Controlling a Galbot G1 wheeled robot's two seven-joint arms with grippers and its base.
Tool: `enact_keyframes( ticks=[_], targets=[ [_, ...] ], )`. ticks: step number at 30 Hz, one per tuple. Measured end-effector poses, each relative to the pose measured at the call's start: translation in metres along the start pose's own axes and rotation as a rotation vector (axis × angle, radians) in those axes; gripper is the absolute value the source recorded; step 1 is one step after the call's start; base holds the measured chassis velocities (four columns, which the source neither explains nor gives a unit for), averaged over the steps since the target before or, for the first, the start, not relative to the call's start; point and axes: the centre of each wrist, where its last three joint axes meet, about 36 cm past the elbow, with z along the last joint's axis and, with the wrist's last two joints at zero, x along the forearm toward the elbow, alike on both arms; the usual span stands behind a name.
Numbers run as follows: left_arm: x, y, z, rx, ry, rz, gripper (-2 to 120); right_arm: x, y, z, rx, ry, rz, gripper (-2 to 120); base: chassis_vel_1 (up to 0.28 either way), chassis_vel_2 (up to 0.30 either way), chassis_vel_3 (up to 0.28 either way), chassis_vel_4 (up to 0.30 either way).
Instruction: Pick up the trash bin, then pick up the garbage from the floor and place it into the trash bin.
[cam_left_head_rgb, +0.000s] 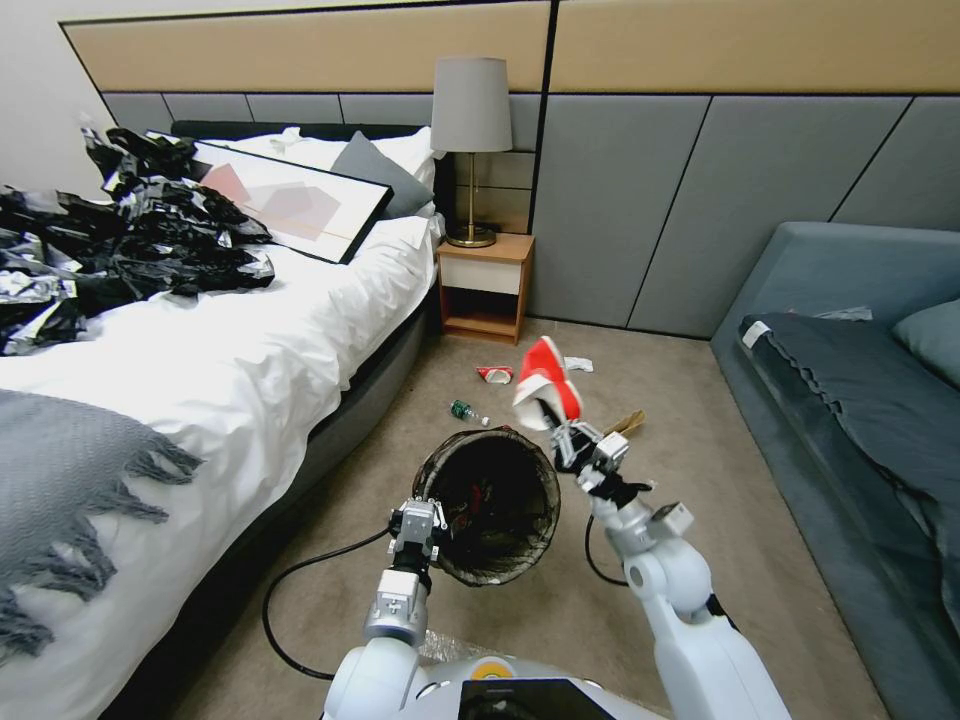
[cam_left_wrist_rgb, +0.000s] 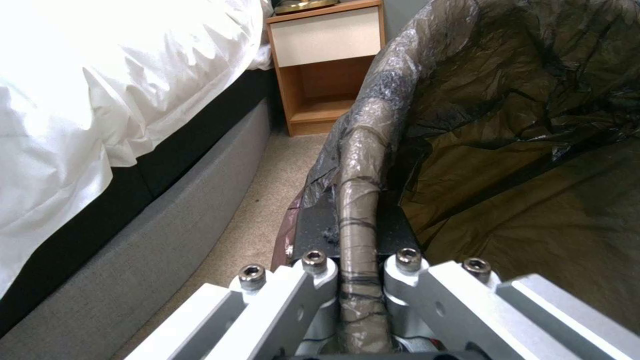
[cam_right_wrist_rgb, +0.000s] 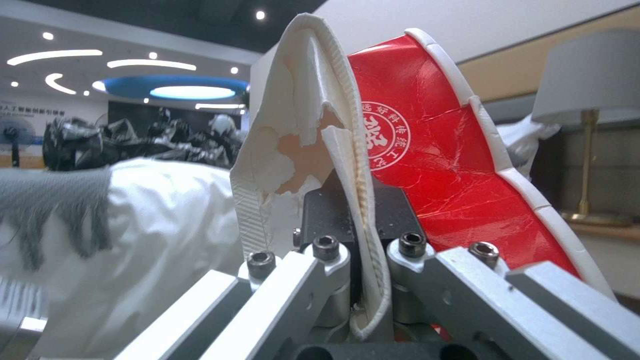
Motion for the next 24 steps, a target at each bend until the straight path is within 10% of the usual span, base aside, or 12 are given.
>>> enact_keyframes(
  ticks=[24],
  targets=[
    [0.001, 0.001, 0.000, 0.002, 0.003, 0.000, 1, 0.018, 0.012, 0.054, -0.005, 0.122, -0.006, 0, 0.000, 0.000, 0.000, 0.000]
  ],
)
